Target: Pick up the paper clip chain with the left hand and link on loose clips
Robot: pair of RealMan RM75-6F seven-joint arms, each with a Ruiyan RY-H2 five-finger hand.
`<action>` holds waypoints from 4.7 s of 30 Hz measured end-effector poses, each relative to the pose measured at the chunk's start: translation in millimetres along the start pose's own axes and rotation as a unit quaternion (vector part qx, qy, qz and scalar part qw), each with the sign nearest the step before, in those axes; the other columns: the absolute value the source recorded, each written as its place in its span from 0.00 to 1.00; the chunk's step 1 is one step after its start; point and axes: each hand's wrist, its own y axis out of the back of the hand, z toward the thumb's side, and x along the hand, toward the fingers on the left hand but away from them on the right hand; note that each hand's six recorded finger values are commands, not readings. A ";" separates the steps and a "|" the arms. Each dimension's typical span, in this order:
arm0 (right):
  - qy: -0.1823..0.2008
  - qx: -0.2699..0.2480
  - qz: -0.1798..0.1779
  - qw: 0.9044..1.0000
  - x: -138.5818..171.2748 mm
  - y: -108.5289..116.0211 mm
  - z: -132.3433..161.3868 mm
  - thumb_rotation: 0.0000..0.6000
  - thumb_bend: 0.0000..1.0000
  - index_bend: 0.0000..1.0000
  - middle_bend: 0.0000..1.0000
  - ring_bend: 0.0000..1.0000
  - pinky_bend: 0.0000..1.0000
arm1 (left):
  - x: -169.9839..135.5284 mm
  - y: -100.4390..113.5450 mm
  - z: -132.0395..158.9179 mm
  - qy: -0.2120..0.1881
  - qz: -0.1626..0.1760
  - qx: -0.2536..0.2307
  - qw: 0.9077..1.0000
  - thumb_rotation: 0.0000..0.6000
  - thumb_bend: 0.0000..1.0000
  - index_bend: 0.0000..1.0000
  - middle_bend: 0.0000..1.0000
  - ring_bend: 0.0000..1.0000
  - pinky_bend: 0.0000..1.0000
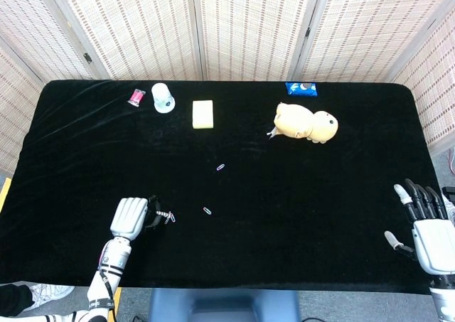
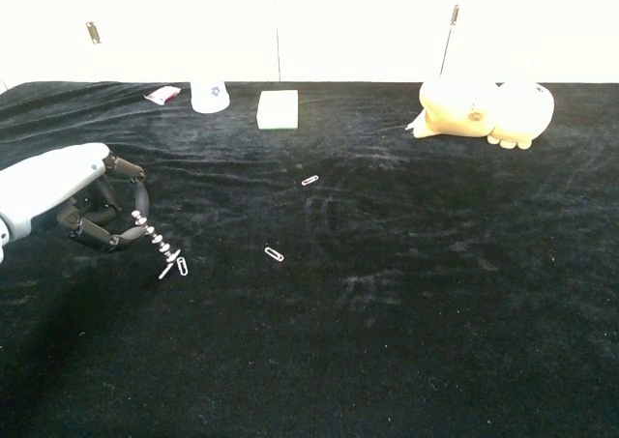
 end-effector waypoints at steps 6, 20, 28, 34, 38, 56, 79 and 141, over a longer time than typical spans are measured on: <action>0.004 0.000 -0.004 1.000 2.8 1.6 1.1 1.00 0.23 0.00 0.00 0.00 0.00 | 2.3 -3.5 -0.1 0.002 -0.003 -0.002 1.000 1.00 0.65 0.76 1.00 1.00 1.00; 0.005 -0.013 -0.021 1.000 11.4 11.1 -1.9 1.00 0.23 0.00 0.00 0.00 0.00 | 13.1 25.6 4.8 -0.004 0.036 -0.009 0.999 1.00 0.66 0.76 1.00 1.00 1.00; 0.005 -0.037 -0.034 0.999 18.7 22.6 -9.9 1.00 0.23 0.00 0.00 0.00 0.00 | 26.5 32.4 25.6 -0.035 0.030 -0.020 0.999 1.00 0.66 0.76 1.00 1.00 1.00; 0.002 -0.041 -0.033 0.999 20.2 24.5 -13.4 1.00 0.23 0.00 0.00 0.00 0.00 | 35.0 32.3 49.3 -0.062 0.027 -0.018 0.998 1.00 0.66 0.76 1.00 1.00 1.00; 0.004 -0.047 -0.039 0.998 24.9 28.3 -14.3 1.00 0.23 0.00 0.00 0.00 0.00 | 38.8 28.2 59.4 -0.070 0.020 -0.022 0.997 1.00 0.66 0.76 1.00 1.00 1.00; 0.016 -0.074 -0.097 0.992 62.2 46.3 -19.7 1.00 0.23 0.00 0.00 0.00 0.00 | 45.3 -6.3 91.1 -0.101 -0.018 -0.011 0.995 1.00 0.66 0.76 1.00 1.00 1.00; -0.017 -0.067 -0.114 0.991 78.2 46.8 -26.2 1.00 0.23 0.00 0.00 0.00 0.00 | 57.4 -9.2 90.6 -0.101 -0.012 0.008 0.995 1.00 0.66 0.76 1.00 1.00 1.00; -0.023 -0.043 -0.045 0.998 35.1 22.2 -19.6 1.00 0.23 0.00 0.00 0.00 0.00 | 40.4 73.9 -13.6 -0.017 0.037 0.067 0.997 1.00 0.18 0.06 0.50 0.50 0.67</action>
